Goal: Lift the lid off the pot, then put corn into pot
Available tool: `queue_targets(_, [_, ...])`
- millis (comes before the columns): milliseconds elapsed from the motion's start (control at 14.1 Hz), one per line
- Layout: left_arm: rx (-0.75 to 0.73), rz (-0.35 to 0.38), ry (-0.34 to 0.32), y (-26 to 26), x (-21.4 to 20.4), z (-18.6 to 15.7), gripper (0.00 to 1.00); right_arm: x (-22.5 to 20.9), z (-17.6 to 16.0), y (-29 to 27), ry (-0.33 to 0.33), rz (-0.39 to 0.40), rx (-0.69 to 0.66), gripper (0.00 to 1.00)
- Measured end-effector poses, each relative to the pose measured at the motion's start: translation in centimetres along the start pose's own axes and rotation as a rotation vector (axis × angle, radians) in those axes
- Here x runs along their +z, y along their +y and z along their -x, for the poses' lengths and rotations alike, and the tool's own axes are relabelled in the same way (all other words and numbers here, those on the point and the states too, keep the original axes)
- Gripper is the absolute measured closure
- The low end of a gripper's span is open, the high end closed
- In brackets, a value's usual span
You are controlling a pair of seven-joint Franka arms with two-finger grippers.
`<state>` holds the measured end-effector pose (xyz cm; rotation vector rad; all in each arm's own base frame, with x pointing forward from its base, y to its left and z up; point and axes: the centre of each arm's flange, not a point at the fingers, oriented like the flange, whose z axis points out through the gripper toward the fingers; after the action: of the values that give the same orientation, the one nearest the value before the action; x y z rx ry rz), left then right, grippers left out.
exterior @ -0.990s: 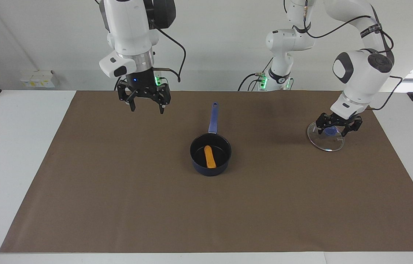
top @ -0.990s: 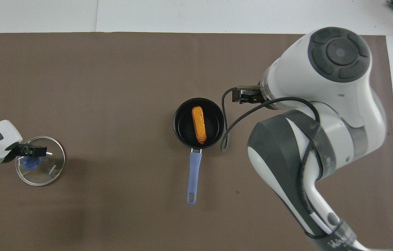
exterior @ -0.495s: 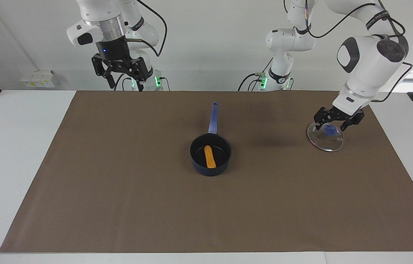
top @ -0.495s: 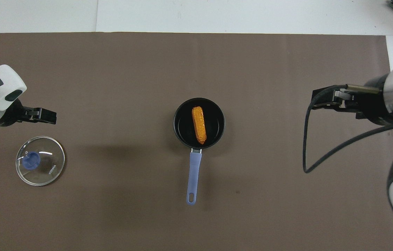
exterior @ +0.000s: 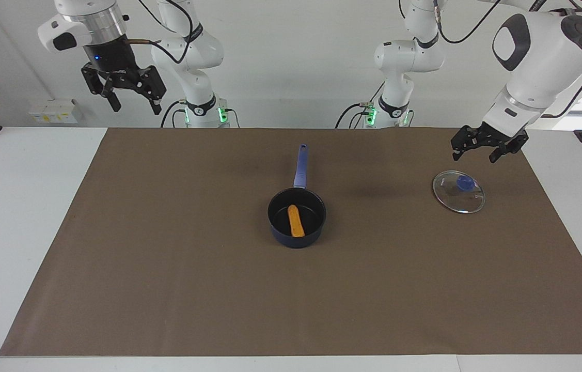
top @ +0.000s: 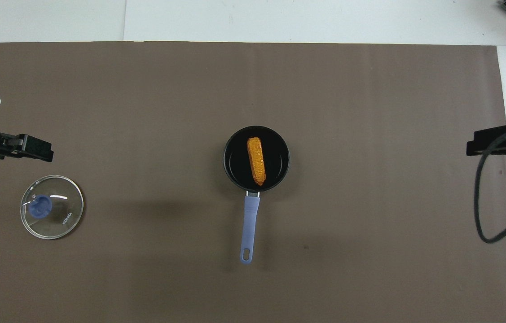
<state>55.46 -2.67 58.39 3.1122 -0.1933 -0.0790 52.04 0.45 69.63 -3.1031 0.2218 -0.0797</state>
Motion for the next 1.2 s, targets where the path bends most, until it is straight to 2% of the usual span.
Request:
queue_targets(283, [0.001, 0.001, -0.012, 0.1, -2.6, 0.9, 0.00, 0.1, 0.2, 3.5, -0.016, 0.000, -0.048, 0.00])
queue_targets(707, [0.001, 0.003, -0.024, 0.2, -3.0, 1.5, 0.00, 2.3, 0.2, 3.0, -0.063, 0.010, -0.084, 0.00])
queue_targets(919, [0.001, 0.005, -0.052, 0.2, -3.2, 1.9, 0.00, 2.4, 0.1, 3.0, -0.058, 0.009, -0.084, 0.00])
queue_targets(1202, [0.001, 0.005, -0.057, 0.2, -5.0, 2.5, 0.00, 2.5, 0.1, 3.0, -0.060, 0.009, -0.083, 0.00])
